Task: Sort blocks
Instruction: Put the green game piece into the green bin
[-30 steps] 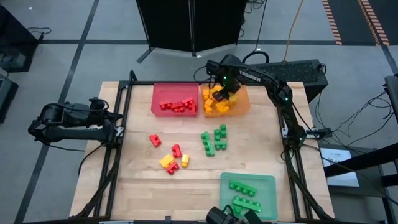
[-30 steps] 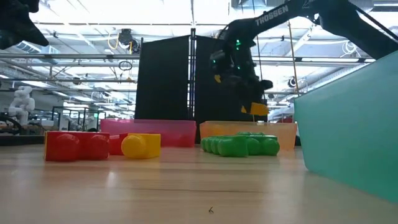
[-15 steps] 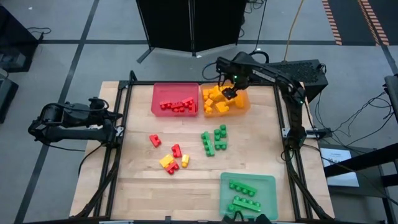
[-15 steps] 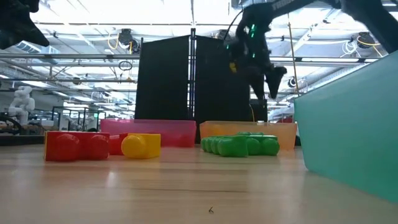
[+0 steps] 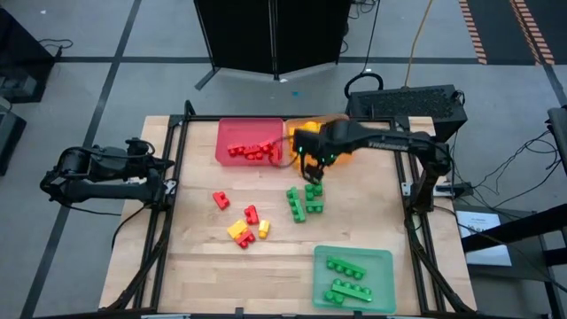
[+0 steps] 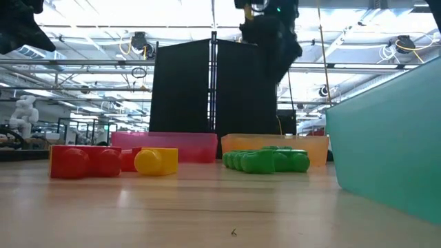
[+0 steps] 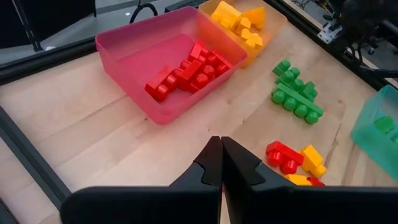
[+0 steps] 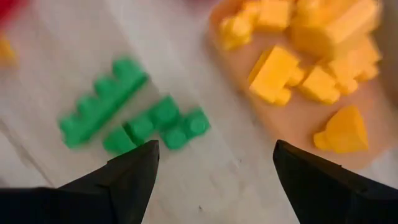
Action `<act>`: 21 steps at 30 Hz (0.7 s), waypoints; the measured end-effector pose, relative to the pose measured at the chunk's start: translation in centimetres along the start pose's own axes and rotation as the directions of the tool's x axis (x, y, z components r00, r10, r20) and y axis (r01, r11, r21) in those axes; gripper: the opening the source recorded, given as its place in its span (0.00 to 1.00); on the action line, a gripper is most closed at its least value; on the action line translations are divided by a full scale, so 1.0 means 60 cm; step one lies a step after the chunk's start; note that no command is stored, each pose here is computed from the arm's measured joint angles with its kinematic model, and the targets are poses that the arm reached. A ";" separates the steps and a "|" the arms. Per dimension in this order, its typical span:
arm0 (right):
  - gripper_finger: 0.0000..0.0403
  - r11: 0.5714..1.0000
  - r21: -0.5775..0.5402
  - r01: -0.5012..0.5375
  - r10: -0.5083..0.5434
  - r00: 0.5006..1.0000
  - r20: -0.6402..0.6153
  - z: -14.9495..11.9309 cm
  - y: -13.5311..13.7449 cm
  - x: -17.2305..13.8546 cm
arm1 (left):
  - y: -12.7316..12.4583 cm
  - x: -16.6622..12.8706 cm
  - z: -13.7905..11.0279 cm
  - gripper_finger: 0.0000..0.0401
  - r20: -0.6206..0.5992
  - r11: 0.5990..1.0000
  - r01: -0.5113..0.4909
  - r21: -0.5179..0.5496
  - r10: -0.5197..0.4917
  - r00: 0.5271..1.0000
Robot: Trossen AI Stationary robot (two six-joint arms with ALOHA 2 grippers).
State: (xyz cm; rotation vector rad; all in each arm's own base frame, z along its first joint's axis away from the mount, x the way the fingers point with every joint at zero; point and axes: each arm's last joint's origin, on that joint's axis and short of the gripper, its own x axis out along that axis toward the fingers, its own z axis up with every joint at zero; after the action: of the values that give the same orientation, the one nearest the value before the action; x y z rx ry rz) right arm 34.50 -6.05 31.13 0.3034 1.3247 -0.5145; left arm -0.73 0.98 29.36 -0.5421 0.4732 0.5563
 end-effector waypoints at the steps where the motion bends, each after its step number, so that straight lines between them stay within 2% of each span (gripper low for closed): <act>1: 0.77 0.999 -0.037 0.006 -0.007 1.000 -0.026 -0.007 0.006 0.013 | 0.000 0.000 0.000 0.00 0.000 1.000 0.000 0.000 0.000 1.000; 3: 0.77 0.998 -0.059 0.006 -0.012 0.995 -0.100 -0.023 0.010 0.043 | 0.000 0.000 0.000 0.00 0.000 1.000 0.000 0.000 0.000 1.000; 6: 0.77 1.000 -0.017 -0.008 0.005 0.985 -0.172 -0.040 0.006 0.089 | 0.000 0.000 0.000 0.00 0.000 1.000 -0.001 0.000 0.001 1.000; 10: 0.77 0.988 0.154 -0.009 0.041 0.978 -0.206 -0.054 -0.003 0.138 | 0.000 0.000 0.000 0.00 0.001 1.000 -0.002 0.000 0.002 1.000; 16: 0.77 0.909 0.413 -0.057 0.112 0.988 -0.109 -0.044 0.000 0.160 | 0.000 0.000 0.000 0.00 0.001 1.000 -0.002 0.000 0.002 1.000; 21: 0.77 0.834 0.551 -0.007 0.056 0.996 -0.073 -0.040 0.005 0.171 | 0.000 0.000 0.000 0.00 0.005 1.000 -0.006 0.000 0.006 1.000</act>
State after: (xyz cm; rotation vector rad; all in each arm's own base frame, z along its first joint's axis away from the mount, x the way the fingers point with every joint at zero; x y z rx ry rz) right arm 34.26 -6.48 20.60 0.8338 1.2295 -0.8640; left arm -0.74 1.00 29.36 -0.5392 0.4706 0.5636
